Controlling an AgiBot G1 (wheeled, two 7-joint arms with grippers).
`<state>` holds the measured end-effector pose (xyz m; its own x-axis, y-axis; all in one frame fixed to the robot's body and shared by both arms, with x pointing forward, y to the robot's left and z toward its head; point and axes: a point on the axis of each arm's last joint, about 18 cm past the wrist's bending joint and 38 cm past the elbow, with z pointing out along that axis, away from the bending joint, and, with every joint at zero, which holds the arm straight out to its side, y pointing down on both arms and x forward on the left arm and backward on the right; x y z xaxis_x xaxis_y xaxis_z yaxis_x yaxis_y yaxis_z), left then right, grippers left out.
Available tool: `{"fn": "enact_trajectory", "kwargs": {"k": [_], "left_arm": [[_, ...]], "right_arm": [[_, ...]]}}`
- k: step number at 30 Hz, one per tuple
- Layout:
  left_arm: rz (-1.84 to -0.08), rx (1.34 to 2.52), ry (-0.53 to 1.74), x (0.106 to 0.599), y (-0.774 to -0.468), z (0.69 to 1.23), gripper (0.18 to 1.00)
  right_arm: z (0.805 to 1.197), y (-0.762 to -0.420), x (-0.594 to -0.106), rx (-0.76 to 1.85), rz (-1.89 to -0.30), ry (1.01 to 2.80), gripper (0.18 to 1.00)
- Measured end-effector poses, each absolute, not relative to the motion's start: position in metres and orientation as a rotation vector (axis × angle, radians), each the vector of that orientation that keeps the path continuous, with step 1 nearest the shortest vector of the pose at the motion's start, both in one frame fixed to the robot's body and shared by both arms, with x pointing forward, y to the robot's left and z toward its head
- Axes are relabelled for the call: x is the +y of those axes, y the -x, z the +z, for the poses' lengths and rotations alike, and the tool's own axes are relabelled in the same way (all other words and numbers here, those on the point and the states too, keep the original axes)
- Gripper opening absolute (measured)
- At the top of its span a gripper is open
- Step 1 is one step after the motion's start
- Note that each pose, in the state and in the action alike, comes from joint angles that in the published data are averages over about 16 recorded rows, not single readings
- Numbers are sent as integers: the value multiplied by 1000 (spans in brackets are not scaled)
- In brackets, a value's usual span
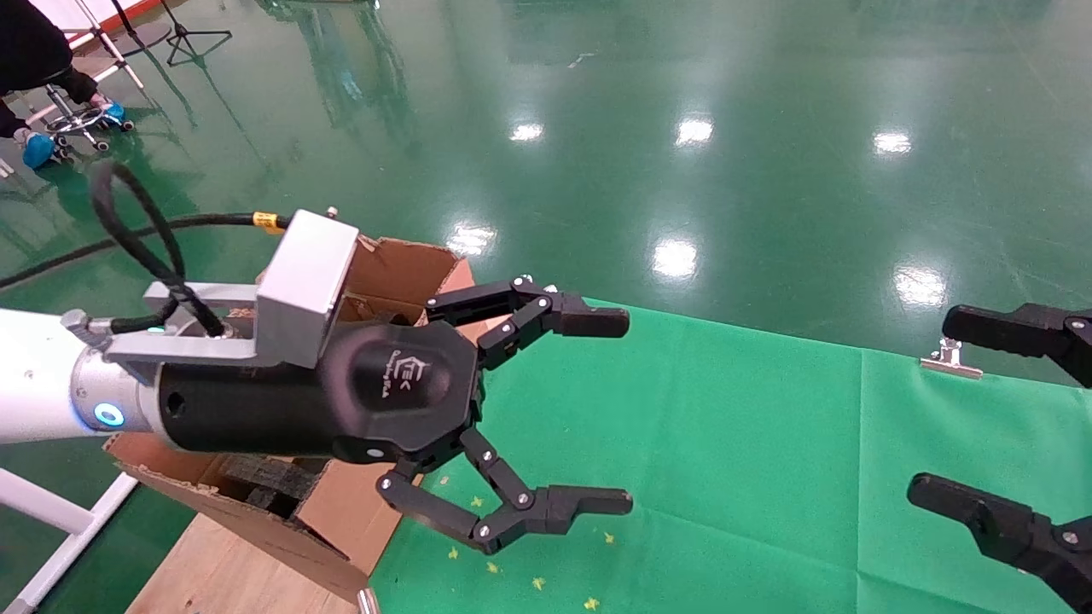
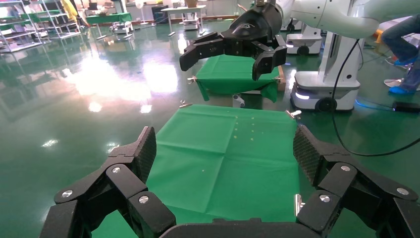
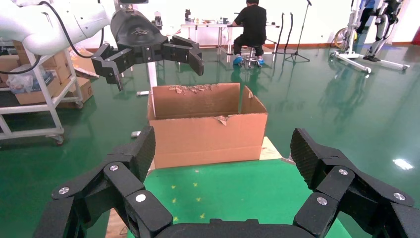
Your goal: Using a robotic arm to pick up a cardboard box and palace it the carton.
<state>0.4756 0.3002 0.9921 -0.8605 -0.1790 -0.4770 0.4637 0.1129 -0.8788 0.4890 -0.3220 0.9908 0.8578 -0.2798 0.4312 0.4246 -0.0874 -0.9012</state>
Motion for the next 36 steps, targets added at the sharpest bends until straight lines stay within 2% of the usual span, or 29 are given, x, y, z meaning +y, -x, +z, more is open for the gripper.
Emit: {"fn": "enact_trajectory", "kwargs": {"k": [36], "left_arm": [[-1798, 1925, -276, 300, -476, 992, 1001]], "right_arm": [[991, -489, -322, -118, -589, 1552, 1001]]}}
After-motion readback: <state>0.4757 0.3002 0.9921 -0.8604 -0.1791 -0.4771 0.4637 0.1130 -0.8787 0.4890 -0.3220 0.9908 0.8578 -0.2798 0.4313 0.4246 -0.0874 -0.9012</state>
